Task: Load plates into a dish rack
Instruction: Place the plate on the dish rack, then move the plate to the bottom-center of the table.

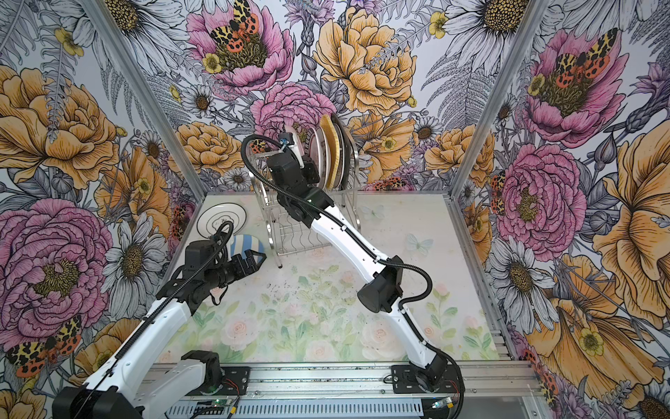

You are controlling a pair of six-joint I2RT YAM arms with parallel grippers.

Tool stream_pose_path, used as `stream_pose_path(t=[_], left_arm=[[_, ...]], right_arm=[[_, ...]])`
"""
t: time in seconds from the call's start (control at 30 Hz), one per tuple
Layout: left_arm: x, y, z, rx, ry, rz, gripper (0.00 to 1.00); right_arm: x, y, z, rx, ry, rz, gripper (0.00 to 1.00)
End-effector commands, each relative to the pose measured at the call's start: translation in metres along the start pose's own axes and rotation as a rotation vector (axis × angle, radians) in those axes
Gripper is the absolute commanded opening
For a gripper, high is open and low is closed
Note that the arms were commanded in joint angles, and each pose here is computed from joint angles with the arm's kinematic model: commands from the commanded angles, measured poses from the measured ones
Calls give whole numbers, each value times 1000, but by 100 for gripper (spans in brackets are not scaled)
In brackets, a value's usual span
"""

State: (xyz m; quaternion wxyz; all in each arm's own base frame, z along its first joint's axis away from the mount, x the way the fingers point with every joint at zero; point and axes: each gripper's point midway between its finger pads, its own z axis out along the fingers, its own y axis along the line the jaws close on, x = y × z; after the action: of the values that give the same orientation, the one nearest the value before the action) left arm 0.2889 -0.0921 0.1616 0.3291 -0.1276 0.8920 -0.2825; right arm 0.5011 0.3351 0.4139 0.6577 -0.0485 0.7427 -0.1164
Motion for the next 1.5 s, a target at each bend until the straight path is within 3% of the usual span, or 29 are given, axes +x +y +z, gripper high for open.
stream_pose_path(t=[0.0, 0.23, 0.37, 0.9, 1.2, 1.47], left_arm=[[0, -1, -2, 21, -11, -6, 99], [-1, -1, -3, 22, -15, -3, 99], [-1, -1, -4, 20, -20, -5, 99], [-10, 10, -8, -9, -53, -32, 99], [-27, 30, -6, -77, -75, -56, 98], [-48, 56, 13, -220, -42, -49, 90]], right_arm=[[-13, -8, -6, 10, -28, 39, 19], [-18, -10, -9, 4, -35, 43, 36], [-23, -11, -13, -2, -41, 45, 40], [-44, -21, -58, -66, -55, 55, 74], [-28, -34, -102, -171, -7, 104, 77], [29, -58, -141, -294, 109, 190, 77]])
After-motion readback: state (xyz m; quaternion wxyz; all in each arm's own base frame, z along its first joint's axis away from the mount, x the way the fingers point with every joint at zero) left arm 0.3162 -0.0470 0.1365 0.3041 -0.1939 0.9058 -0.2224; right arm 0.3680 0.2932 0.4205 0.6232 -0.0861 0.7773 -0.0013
